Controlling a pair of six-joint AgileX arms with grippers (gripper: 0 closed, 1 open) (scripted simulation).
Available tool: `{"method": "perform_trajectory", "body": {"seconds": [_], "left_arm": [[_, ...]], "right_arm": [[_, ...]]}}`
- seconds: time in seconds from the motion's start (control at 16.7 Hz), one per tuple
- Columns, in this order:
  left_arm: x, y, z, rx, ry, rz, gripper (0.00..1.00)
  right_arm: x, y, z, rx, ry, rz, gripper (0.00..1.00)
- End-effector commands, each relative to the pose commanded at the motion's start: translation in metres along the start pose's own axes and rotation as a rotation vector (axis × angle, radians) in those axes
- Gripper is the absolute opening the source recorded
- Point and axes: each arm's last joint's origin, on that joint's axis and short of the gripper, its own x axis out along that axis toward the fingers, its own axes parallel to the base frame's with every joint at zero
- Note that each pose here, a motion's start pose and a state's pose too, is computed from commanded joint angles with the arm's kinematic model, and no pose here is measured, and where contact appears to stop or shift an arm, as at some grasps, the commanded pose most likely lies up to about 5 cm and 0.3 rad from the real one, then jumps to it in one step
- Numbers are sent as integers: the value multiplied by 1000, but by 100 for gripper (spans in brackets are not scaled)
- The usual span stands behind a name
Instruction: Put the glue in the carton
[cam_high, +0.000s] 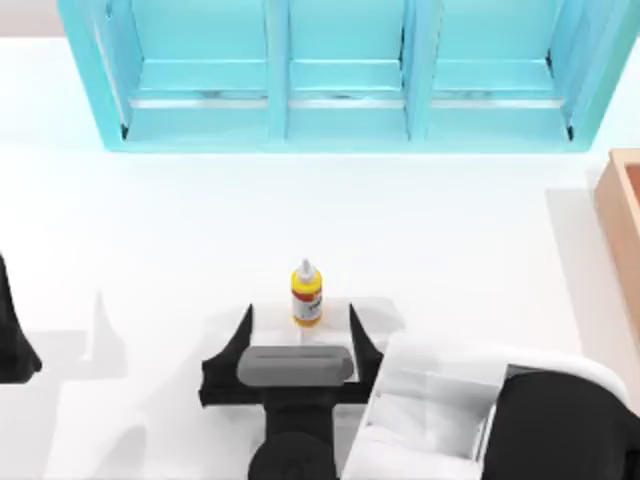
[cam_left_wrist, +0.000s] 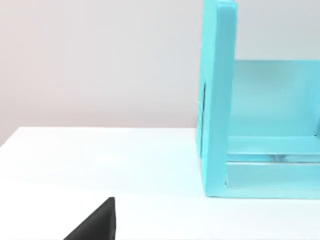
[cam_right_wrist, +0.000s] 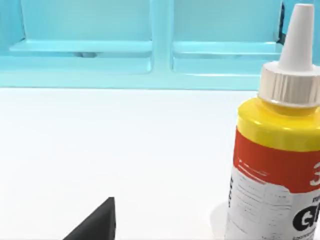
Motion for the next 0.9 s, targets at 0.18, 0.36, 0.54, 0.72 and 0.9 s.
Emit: {"method": "perform_trajectory", "body": {"seconds": [0.18,0.36,0.54,0.72,0.9], "left_arm": [[0,0,0,0,0,0,100],[0,0,0,0,0,0,100],[0,0,0,0,0,0,100],[0,0,0,0,0,0,100],[0,0,0,0,0,0,100]], "right_arm": [[38,-3,-1,0,0,0,100],[47,-4,-1,0,0,0,100],[47,-4,-1,0,0,0,92],[47,-4,-1,0,0,0,70],[47,-4,-1,0,0,0,47]]}}
